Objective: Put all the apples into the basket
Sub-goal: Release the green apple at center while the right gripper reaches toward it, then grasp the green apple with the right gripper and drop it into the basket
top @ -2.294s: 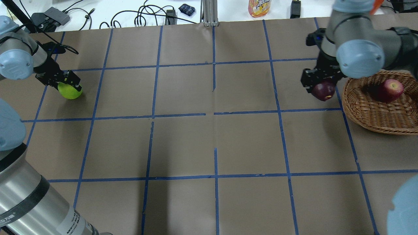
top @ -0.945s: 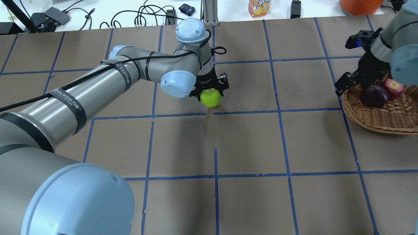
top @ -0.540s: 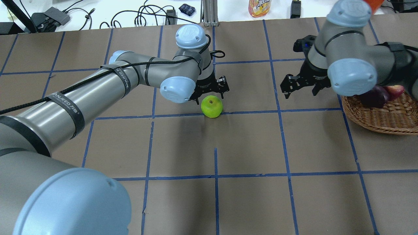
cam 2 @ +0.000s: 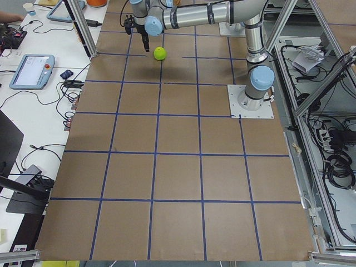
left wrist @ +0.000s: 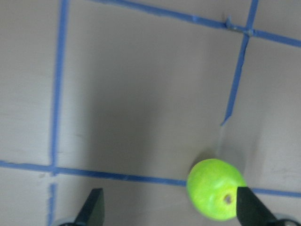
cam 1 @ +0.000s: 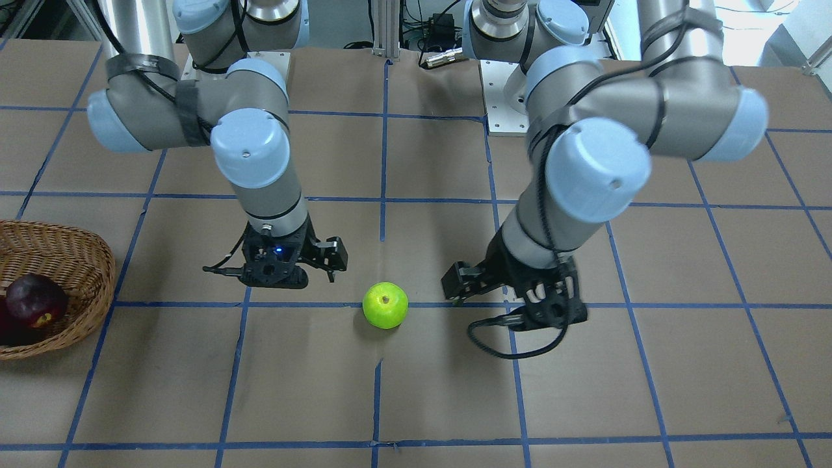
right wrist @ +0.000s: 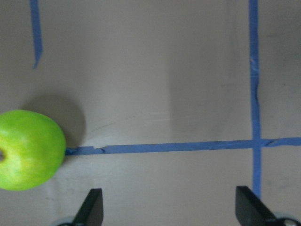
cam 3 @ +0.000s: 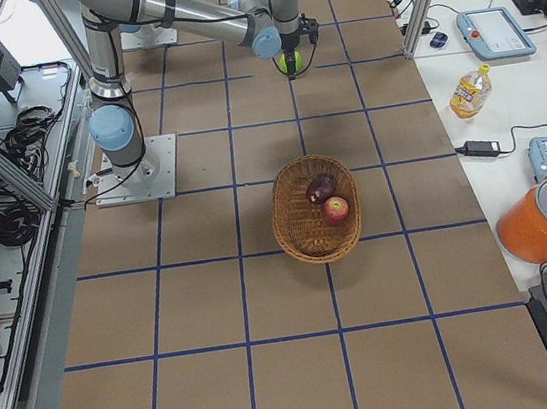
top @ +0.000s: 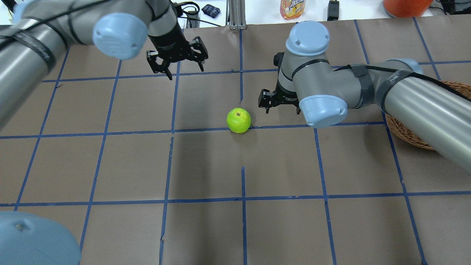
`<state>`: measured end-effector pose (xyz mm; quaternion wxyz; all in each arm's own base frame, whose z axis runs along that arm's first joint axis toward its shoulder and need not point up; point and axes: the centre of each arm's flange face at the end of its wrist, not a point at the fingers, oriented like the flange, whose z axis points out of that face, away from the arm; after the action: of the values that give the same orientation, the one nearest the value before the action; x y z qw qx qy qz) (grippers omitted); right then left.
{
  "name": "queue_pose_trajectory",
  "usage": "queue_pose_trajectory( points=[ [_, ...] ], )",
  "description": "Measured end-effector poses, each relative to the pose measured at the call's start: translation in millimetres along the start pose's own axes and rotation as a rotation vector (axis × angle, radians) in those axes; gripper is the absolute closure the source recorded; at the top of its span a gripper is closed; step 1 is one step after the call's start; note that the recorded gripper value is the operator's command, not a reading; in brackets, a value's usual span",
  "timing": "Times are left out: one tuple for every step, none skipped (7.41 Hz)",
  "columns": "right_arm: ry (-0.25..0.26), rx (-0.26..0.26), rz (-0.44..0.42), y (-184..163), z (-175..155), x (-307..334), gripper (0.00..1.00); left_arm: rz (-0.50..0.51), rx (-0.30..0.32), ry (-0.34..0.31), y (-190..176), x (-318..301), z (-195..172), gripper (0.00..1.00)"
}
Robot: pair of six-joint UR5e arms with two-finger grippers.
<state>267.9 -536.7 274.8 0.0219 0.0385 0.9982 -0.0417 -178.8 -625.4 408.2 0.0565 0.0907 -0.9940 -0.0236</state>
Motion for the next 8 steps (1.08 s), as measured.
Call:
queue_pose_trajectory(
  points=[
    [-0.003, 0.015, 0.019, 3.8, 7.5, -37.1, 0.0, 0.018, -0.012, -0.01, 10.2, -35.8, -46.3, 0.0],
    [0.0, 0.023, 0.025, 5.4, 16.1, -67.3, 0.0, 0.054, 0.007, -0.047, 31.2, -61.2, -89.2, 0.0],
    [0.008, 0.028, 0.023, 5.5, 24.6, -85.8, 0.0, 0.082, 0.046, -0.107, 57.1, -73.8, -126.0, 0.0],
    [0.013, 0.032, 0.021, 3.9, 35.2, -94.7, 0.0, 0.091, 0.083, -0.136, 81.7, -77.2, -153.8, 0.0],
    [0.012, 0.038, 0.019, 1.0, 48.1, -99.1, 0.0, 0.09, 0.091, -0.121, 99.1, -75.3, -164.1, 0.0],
    [0.009, 0.042, 0.015, -1.7, 61.6, -101.6, 0.0, 0.079, 0.074, -0.096, 108.5, -72.7, -156.0, 0.0],
    [0.005, 0.043, 0.012, -3.4, 72.9, -103.0, 0.0, 0.072, 0.063, -0.085, 113.7, -73.0, -145.8, 0.0],
    [0.005, 0.038, 0.005, -3.7, 81.0, -103.7, 0.2, 0.069, 0.058, -0.083, 117.2, -74.8, -139.4, 0.0]
  ],
)
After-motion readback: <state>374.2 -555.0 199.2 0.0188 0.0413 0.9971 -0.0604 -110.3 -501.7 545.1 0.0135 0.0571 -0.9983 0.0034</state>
